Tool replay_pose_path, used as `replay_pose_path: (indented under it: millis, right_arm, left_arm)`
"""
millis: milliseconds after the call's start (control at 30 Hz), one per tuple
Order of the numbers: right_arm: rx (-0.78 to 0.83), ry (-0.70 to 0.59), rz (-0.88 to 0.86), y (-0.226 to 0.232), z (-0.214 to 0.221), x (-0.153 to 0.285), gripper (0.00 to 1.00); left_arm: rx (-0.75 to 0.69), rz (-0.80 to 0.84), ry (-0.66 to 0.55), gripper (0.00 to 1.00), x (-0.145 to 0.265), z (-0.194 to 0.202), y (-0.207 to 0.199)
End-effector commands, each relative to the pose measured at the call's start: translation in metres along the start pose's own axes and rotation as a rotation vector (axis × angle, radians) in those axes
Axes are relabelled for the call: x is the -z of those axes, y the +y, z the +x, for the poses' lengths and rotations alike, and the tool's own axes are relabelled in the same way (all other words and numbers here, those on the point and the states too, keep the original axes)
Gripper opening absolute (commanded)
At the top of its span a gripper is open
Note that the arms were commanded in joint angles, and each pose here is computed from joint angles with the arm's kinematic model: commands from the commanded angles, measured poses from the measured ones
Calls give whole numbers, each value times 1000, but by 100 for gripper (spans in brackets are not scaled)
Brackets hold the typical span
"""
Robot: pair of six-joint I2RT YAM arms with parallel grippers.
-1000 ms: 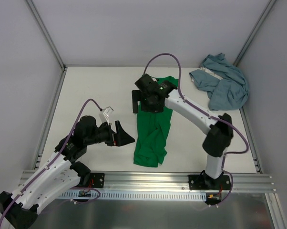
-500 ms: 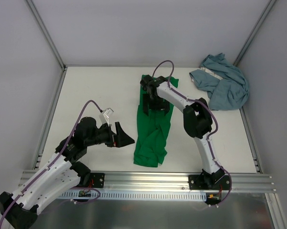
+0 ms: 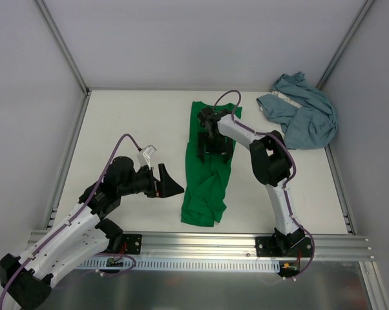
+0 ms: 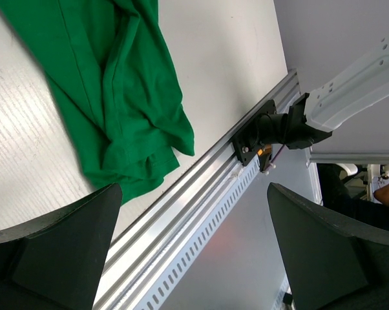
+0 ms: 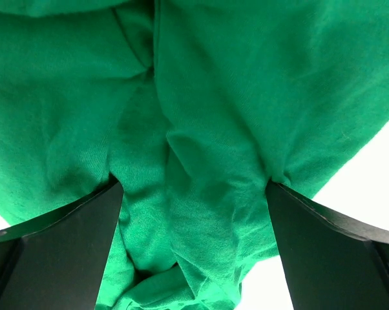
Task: Fold and stack the t-shirts
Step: Rotate the tshirt 90 degrees, then grab the bottom of the folded rectangular tshirt with both arms
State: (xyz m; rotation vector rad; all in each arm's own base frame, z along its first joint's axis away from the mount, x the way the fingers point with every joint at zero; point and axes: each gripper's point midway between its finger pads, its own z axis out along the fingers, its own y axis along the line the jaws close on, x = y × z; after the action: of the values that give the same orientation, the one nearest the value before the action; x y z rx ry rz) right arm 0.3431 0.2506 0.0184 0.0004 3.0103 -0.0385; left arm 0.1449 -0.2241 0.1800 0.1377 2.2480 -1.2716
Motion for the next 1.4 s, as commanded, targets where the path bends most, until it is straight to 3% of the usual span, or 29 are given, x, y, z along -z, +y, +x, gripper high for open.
replay_pose_path:
  millis: [0,933,1200,1367]
  right_arm:
    - [-17,-27,-59,6,-10,2,99]
    - [-104,-54,-220,10,-104,-16,99]
    - [-95,-225,-229,-15,-90,67,99]
    - [-81,-275,-257,-43,-28,120,99]
  left_arm:
    - [-22,31,3,99,-2,0,-4]
    - [-4,1,90,99,-37,-4,10]
    - [0,38,72,99,-43,0,13]
    - [30,75,68,99,-48,7,17]
